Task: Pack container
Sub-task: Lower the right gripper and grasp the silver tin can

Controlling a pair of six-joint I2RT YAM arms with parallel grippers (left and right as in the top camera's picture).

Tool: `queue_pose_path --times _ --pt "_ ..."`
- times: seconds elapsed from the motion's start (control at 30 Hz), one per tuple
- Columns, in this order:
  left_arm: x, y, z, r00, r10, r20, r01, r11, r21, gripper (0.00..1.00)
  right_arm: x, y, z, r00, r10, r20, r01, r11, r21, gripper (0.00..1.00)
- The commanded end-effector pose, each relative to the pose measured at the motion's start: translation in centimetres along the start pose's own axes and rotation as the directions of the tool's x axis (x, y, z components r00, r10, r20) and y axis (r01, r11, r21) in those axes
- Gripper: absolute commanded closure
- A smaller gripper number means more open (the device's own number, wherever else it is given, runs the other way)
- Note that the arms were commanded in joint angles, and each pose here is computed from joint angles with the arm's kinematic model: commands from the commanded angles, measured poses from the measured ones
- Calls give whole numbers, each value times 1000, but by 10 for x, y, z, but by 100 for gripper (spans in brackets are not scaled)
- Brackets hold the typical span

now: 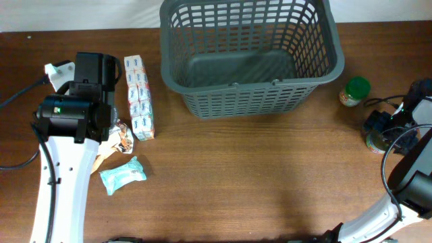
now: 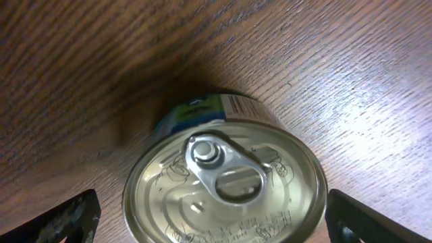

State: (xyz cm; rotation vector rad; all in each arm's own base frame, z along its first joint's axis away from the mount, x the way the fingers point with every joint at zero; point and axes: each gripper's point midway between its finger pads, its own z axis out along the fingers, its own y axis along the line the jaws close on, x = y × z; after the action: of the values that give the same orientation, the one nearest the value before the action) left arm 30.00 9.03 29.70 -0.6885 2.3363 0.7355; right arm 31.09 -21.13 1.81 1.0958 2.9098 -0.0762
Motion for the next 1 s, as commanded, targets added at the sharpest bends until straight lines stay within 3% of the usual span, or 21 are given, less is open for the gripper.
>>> queue_pose_path --times 0.0,0.73,0.97 --pt "0 0 1 1000 -5 -5 5 1000 6 0 7 -3 15 999 -9 -39 10 1000 24 1" --pt "0 0 1 1000 -5 -5 5 1000 6 0 10 -3 28 998 -10 -67 12 1000 28 0" --pt "0 0 1 1000 -5 -5 5 1000 6 0 10 -3 28 998 -6 -67 8 1000 28 27"
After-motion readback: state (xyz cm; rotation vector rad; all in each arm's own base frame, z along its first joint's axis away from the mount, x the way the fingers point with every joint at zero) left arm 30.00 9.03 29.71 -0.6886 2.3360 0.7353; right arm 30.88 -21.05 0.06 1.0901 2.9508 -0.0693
